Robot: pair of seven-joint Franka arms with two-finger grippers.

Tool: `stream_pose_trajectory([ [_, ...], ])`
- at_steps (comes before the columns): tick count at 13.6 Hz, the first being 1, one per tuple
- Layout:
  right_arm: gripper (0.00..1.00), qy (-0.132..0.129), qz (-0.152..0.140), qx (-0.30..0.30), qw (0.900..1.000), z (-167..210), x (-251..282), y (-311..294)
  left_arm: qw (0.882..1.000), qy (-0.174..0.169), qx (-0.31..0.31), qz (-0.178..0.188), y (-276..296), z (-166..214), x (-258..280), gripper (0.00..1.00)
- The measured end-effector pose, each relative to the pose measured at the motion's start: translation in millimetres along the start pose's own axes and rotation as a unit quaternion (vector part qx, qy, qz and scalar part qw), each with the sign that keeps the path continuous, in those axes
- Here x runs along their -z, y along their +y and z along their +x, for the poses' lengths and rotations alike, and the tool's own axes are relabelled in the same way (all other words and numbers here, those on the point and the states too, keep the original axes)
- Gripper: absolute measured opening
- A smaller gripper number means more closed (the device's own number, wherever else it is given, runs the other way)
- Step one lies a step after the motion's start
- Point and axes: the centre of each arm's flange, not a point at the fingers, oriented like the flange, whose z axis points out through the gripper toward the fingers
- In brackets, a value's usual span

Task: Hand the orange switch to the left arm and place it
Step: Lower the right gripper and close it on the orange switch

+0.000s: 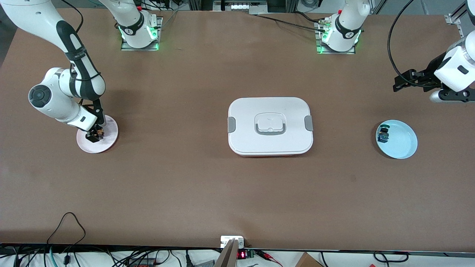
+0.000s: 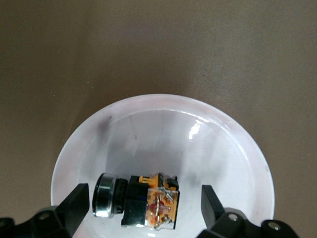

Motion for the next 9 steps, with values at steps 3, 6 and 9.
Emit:
stream_pose_trajectory([
  [3, 1.0, 0.0, 0.0, -0.001, 1.0, -4.3, -1.0, -2.6, 1.0, 0.0, 0.0, 0.0, -0.2, 0.0, 0.0, 1.0],
  [6, 1.0, 0.002, 0.004, 0.0, 1.0, -4.2, -6.5, -3.9, 1.0, 0.0, 0.0, 0.0, -0.5, 0.0, 0.0, 1.0],
  [9, 0.97, 0.002, 0.005, 0.001, 1.0, -4.0, -9.6, -4.2, 1.0, 0.0, 0.001, 0.0, -0.6, 0.0, 0.0, 1.0],
])
